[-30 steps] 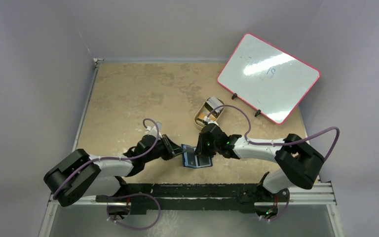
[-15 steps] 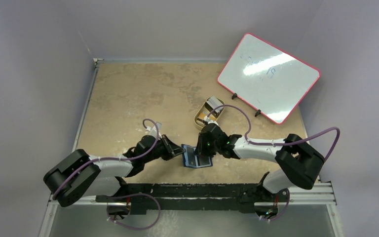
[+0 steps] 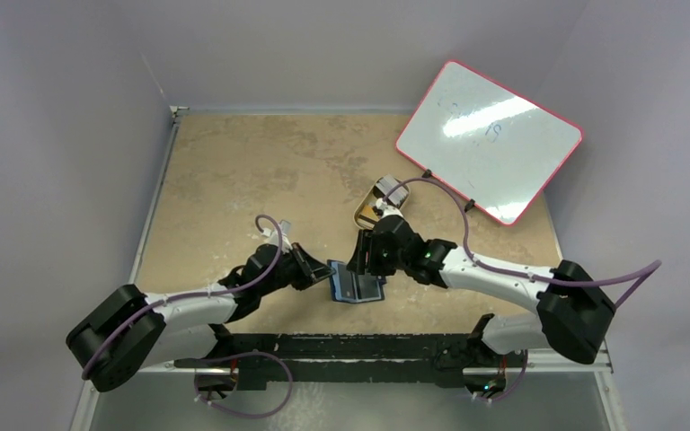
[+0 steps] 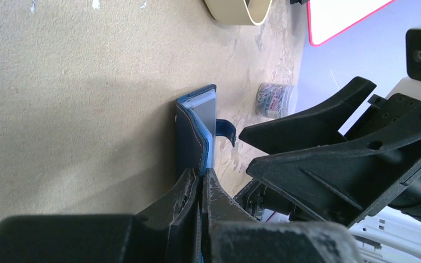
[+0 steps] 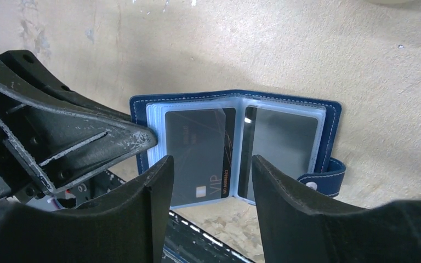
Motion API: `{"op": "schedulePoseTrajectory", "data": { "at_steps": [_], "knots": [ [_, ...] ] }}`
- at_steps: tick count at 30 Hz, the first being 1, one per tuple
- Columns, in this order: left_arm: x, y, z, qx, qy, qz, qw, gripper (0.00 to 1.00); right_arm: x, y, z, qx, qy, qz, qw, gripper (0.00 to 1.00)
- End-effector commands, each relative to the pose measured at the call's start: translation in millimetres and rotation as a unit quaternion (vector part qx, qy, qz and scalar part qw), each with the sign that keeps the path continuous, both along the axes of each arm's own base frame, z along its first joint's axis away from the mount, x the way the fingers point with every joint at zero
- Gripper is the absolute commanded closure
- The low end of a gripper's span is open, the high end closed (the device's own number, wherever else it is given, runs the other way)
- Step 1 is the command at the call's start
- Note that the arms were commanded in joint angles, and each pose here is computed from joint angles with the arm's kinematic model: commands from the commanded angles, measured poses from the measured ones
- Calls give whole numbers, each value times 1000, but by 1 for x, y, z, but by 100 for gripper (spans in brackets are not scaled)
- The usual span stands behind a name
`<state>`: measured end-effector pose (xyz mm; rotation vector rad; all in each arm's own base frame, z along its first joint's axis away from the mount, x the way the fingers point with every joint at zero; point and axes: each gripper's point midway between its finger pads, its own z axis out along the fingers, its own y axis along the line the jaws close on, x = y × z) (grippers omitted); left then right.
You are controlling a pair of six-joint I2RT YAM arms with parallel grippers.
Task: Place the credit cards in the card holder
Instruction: Turn over the card slot in the card holder.
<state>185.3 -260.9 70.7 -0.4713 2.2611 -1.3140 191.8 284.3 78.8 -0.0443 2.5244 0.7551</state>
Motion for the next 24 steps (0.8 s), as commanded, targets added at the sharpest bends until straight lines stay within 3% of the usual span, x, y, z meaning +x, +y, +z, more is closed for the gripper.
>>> {"op": "schedulePoseTrajectory", "data": {
  "at_steps": [1, 24],
  "knots": [
    [13, -5, 25, -14, -33, 9, 999, 100, -1, 11, 19, 19, -15, 19, 1000, 43],
    [11, -4, 27, -18, -32, 9, 999, 100, -13, 40, -7, -8, 9, 54, 998, 41]
  ]
}}
